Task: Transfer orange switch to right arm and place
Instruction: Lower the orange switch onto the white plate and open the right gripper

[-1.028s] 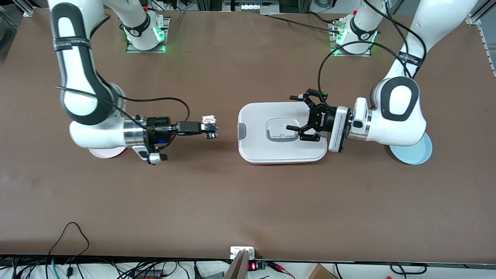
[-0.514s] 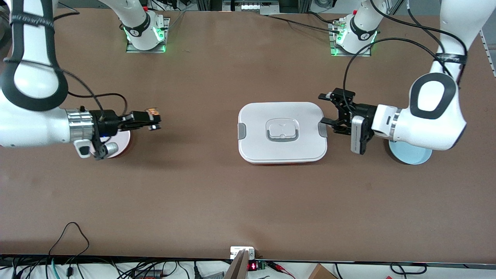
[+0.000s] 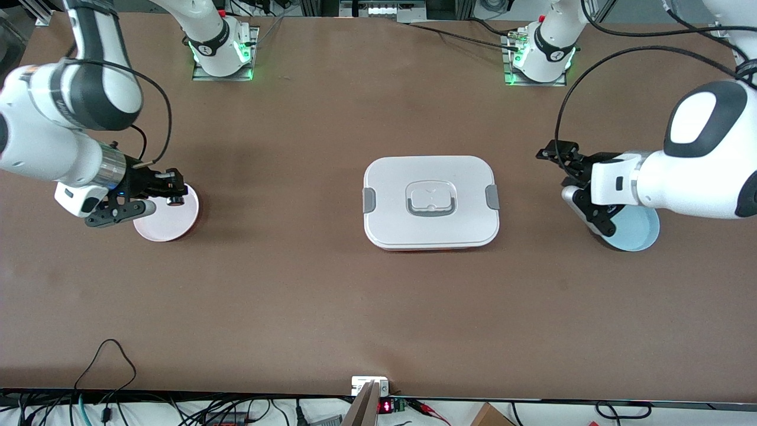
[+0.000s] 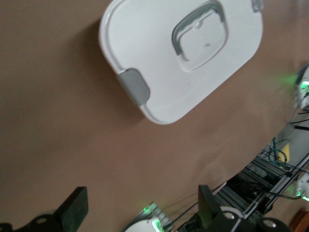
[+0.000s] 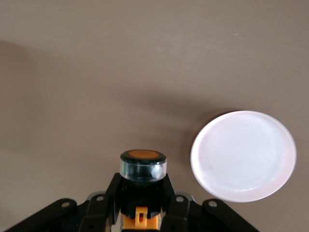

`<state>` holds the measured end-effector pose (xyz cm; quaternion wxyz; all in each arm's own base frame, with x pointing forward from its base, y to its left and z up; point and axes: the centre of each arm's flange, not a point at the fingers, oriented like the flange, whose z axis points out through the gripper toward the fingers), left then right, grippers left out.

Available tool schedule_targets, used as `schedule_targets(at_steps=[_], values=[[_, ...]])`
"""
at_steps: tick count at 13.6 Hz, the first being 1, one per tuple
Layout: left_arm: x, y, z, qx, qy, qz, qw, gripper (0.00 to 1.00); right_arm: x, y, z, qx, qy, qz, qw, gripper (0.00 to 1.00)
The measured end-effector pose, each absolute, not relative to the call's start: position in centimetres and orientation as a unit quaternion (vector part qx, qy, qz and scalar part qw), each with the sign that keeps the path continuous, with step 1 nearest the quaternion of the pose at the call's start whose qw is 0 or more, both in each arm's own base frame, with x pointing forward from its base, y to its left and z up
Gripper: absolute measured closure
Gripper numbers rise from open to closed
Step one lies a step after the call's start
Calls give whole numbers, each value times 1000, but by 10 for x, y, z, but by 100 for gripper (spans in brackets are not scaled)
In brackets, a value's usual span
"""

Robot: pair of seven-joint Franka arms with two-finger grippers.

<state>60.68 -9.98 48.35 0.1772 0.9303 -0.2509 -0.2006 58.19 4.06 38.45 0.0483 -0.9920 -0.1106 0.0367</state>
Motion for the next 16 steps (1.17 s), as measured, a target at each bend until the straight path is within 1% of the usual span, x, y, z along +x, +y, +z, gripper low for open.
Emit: schedule_targets(at_steps=[4, 7, 10, 12, 15, 16], values=[[610, -71, 525, 964, -193, -176, 49, 0, 554, 16, 305, -993, -119, 1, -5, 64], [605, -35, 566, 990, -106, -96, -8, 0, 546, -6, 263, -994, -110, -3, -20, 64], [579, -21, 588, 997, -62, -22, -27, 0, 546, -24, 232, -994, -104, 2, -34, 64], [568, -10, 587, 998, -52, -12, -24, 0, 544, -34, 213, -994, -98, 6, -39, 64], [568, -6, 582, 999, -47, -12, -20, 0, 543, -38, 202, -995, -95, 12, -40, 64], [567, -6, 582, 999, -47, -14, -20, 0, 544, -37, 204, -995, -95, 11, -40, 60]])
